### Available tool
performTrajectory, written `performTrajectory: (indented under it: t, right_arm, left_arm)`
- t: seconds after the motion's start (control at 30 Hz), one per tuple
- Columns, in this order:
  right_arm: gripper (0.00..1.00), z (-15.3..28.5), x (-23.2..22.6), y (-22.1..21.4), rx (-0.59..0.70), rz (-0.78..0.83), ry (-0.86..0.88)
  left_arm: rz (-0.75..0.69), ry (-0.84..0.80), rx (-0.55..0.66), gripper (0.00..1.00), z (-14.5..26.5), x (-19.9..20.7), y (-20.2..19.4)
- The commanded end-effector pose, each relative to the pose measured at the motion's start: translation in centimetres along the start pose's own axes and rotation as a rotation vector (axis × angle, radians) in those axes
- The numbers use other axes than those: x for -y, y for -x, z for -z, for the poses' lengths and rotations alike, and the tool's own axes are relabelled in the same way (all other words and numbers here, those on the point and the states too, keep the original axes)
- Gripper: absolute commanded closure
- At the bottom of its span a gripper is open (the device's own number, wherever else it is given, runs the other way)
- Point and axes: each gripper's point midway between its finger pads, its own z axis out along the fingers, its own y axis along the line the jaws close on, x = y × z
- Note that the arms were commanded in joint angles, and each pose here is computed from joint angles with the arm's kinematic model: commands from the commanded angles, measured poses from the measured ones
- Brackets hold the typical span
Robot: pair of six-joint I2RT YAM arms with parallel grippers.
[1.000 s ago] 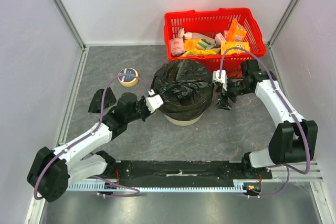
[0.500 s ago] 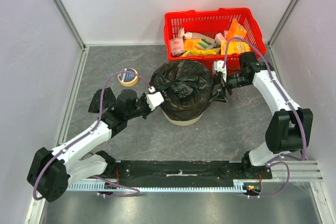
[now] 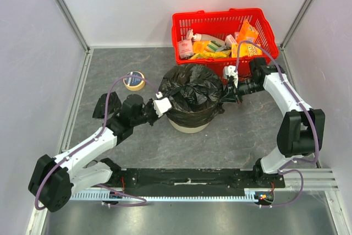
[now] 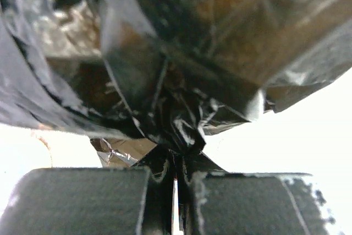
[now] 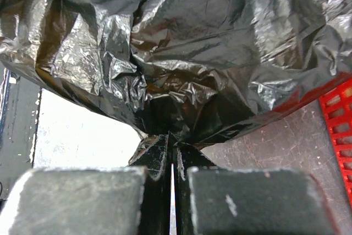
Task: Put the trash bags into the trash bin
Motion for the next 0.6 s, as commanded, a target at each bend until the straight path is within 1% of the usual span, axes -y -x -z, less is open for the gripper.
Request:
performTrajectory:
  t: [0.0,0.27,0.53,0.57]
  right_arm:
    - [1.0,0.0,-0.8,-0.5,0.029,-0.014,0.015]
    - [1.0,0.1,-1.0,-3.7,0.014,-0.076,0.014]
    - [1.0,-0.5,-1.7,-6.0,-0.021,-0.114,0.039]
    - [1.0,0.2,-1.3,-6.5,-0.022,-0.127,0.015]
  left_arm:
    - [-0.052,0.004,0.033,0.98,0.0,0.2,-0.4]
    - [-0.12,0.035,0.044,0.98,-0.3,0.7,-2.8]
    - [-0.151,0.044,0.007,0.98,-0.2,0.9,-4.4]
    - [-0.158,0.04,0.002,0.98,-0.2,1.0,-4.6]
